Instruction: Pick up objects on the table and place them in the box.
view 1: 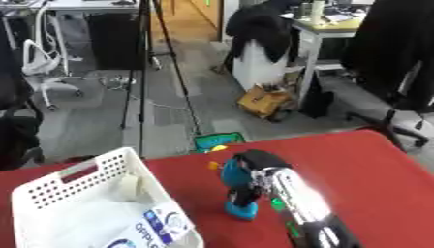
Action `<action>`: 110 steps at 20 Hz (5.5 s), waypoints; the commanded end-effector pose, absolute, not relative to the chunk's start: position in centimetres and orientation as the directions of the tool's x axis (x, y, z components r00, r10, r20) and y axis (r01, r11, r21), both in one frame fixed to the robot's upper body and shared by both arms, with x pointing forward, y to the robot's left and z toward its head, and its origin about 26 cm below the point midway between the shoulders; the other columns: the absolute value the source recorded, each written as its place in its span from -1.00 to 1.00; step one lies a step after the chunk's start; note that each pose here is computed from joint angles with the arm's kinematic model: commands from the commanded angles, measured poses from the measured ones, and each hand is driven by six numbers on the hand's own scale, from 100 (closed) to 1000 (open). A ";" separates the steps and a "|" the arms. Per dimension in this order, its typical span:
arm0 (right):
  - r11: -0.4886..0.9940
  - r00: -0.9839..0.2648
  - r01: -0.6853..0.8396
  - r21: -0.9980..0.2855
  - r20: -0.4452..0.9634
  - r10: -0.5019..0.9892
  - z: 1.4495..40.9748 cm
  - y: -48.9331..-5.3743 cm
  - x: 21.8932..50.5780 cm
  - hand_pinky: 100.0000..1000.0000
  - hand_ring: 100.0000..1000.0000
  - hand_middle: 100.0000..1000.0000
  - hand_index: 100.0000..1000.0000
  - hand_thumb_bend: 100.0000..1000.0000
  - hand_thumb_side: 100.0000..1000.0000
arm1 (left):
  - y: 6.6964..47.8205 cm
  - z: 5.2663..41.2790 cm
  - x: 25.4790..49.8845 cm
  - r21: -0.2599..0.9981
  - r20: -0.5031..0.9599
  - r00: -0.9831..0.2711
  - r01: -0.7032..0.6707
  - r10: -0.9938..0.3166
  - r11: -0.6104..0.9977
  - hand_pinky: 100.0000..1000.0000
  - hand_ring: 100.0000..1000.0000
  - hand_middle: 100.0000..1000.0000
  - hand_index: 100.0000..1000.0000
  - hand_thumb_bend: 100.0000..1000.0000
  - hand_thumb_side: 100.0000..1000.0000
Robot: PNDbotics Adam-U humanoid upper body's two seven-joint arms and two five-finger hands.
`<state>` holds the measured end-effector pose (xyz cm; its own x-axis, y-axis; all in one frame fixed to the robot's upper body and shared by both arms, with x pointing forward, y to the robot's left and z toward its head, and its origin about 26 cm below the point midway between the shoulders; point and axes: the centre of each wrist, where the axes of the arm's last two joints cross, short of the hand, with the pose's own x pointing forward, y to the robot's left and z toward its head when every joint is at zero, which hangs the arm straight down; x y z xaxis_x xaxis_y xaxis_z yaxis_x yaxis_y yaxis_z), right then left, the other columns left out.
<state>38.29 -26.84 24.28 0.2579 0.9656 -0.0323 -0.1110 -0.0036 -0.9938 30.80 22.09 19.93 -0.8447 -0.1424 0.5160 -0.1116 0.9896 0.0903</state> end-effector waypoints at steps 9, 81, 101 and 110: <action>0.054 0.310 -0.078 -0.995 0.027 0.950 26.2 -26.8 37.4 -0.18 0.05 -0.19 0.04 -1.00 -0.40 | 22.1 20.7 30.7 0.084 0.489 -0.861 -0.112 -0.139 0.990 0.60 0.55 0.56 0.58 -1.00 1.00; -0.095 0.156 0.233 -0.968 -0.059 0.986 37.0 -26.8 31.2 -0.51 -0.40 -0.56 -0.38 -1.00 -0.19 | 21.9 20.9 30.7 0.102 0.486 -0.864 -0.096 -0.134 0.990 0.59 0.55 0.56 0.58 -1.00 1.00; -0.121 0.082 0.246 -0.962 -0.104 0.991 37.9 -25.4 31.2 -0.51 -0.40 -0.55 -0.38 -1.00 -0.16 | 21.5 21.7 30.9 0.084 0.463 -0.878 -0.095 -0.124 0.992 0.59 0.55 0.56 0.58 -1.00 1.00; -0.127 0.021 0.223 -0.967 -0.126 0.992 37.1 -24.2 31.6 -0.52 -0.40 -0.55 -0.38 -1.00 -0.14 | 21.4 22.1 31.0 0.056 0.450 -0.885 -0.109 -0.123 0.992 0.58 0.54 0.54 0.57 -1.00 1.00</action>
<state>31.90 -24.18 36.44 0.0127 0.9895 -0.1442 0.2321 -0.1432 -0.9621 31.12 21.27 21.29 -0.8700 -0.1183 0.4787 -0.0996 0.9929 0.0643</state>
